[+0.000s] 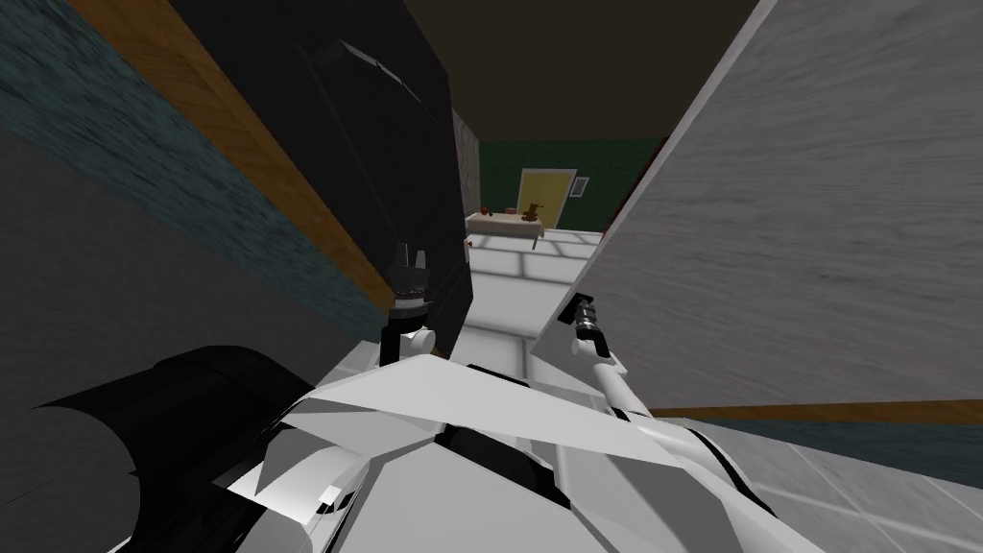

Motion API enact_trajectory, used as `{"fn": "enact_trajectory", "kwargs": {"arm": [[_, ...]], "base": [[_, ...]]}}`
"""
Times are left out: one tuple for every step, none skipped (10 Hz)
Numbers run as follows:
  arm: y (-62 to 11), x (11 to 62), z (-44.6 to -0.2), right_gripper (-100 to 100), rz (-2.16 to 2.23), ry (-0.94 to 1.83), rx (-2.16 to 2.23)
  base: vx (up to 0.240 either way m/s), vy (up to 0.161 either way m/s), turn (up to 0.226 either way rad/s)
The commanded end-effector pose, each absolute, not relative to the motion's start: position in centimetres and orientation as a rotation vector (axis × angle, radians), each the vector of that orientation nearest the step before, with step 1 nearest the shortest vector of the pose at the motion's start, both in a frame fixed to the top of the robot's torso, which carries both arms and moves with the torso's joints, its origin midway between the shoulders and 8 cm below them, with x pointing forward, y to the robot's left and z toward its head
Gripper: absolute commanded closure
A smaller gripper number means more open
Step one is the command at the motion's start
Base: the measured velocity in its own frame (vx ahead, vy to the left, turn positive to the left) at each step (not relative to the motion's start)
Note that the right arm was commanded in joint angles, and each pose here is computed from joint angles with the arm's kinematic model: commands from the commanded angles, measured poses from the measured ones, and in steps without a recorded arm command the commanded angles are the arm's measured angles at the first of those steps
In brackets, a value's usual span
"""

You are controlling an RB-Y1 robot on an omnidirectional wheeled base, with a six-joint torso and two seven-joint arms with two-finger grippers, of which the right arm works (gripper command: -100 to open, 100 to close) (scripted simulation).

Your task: Push the door open

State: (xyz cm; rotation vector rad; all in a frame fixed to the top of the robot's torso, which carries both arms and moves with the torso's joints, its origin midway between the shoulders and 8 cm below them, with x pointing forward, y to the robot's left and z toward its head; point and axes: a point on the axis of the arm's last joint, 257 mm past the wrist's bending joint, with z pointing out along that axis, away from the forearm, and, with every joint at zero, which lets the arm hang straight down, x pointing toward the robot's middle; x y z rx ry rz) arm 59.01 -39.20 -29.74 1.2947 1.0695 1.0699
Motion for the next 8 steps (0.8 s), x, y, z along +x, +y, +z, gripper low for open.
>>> {"fn": "enact_trajectory", "kwargs": {"arm": [[-41.5, 58.7, -29.4, 100, 1.040, 1.037, 1.301], [-42.2, 58.5, -29.4, 100, 1.029, 1.026, 1.307], [-42.8, 58.4, -29.4, 100, 1.018, 1.015, 1.314], [-43.1, 58.3, -29.4, 100, 1.012, 1.010, 1.317], [-44.0, 58.0, -29.5, 100, 0.997, 0.995, 1.325], [-44.0, 58.0, -29.5, 100, 0.997, 0.995, 1.325], [-44.6, 57.9, -29.5, 100, 0.987, 0.986, 1.331], [-45.1, 57.7, -29.5, 100, 0.979, 0.978, 1.336]], "base": [[0.189, 0.100, -0.064], [0.217, 0.118, -0.074], [0.189, 0.114, -0.096], [0.148, 0.080, -0.081], [0.164, 0.078, -0.057], [0.145, 0.050, -0.049], [0.132, 0.054, -0.050], [0.133, 0.074, -0.061]]}}
